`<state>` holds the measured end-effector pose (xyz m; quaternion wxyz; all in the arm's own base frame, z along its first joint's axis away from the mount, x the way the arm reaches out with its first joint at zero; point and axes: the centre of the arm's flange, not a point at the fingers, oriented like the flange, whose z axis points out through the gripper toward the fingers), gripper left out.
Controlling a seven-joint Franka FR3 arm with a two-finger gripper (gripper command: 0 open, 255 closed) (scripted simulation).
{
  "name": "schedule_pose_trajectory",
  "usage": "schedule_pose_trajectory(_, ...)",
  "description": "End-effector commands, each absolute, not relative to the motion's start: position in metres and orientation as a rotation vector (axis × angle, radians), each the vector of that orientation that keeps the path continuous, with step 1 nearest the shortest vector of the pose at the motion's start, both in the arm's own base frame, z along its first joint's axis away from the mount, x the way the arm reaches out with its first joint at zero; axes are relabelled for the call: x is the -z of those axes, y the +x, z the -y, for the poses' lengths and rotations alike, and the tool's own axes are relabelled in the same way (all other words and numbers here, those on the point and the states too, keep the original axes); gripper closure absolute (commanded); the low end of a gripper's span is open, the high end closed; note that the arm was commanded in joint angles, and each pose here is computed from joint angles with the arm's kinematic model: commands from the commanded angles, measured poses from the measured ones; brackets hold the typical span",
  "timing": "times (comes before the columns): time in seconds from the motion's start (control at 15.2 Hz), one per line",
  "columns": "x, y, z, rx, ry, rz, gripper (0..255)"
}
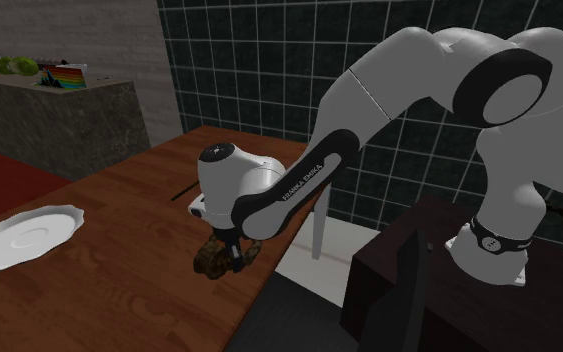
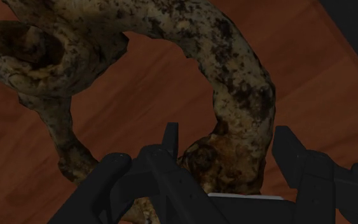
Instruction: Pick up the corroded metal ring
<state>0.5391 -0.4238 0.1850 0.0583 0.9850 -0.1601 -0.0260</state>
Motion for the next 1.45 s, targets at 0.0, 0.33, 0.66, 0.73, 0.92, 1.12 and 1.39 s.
schedule_pose_trajectory(0.0, -0.184, 0.539, 0.424, 0.081, 2.985, 0.485, 255)
schedule_pose_trajectory(0.33, -0.19, 0.539, 0.422, 0.081, 2.985, 0.485, 255)
schedule_pose_trajectory(0.66, -0.216, 0.539, 0.423, 0.081, 2.985, 0.485, 255)
schedule_pose_trajectory(0.73, -0.222, 0.539, 0.423, 0.081, 2.985, 0.485, 255)
schedule_pose_trajectory(0.92, -0.238, 0.539, 0.423, 0.081, 2.985, 0.485, 255)
schedule_pose_trajectory(1.12, -0.253, 0.539, 0.423, 0.081, 2.985, 0.485, 255)
schedule_pose_trajectory(1.39, -0.265, 0.539, 0.423, 0.081, 2.985, 0.485, 255)
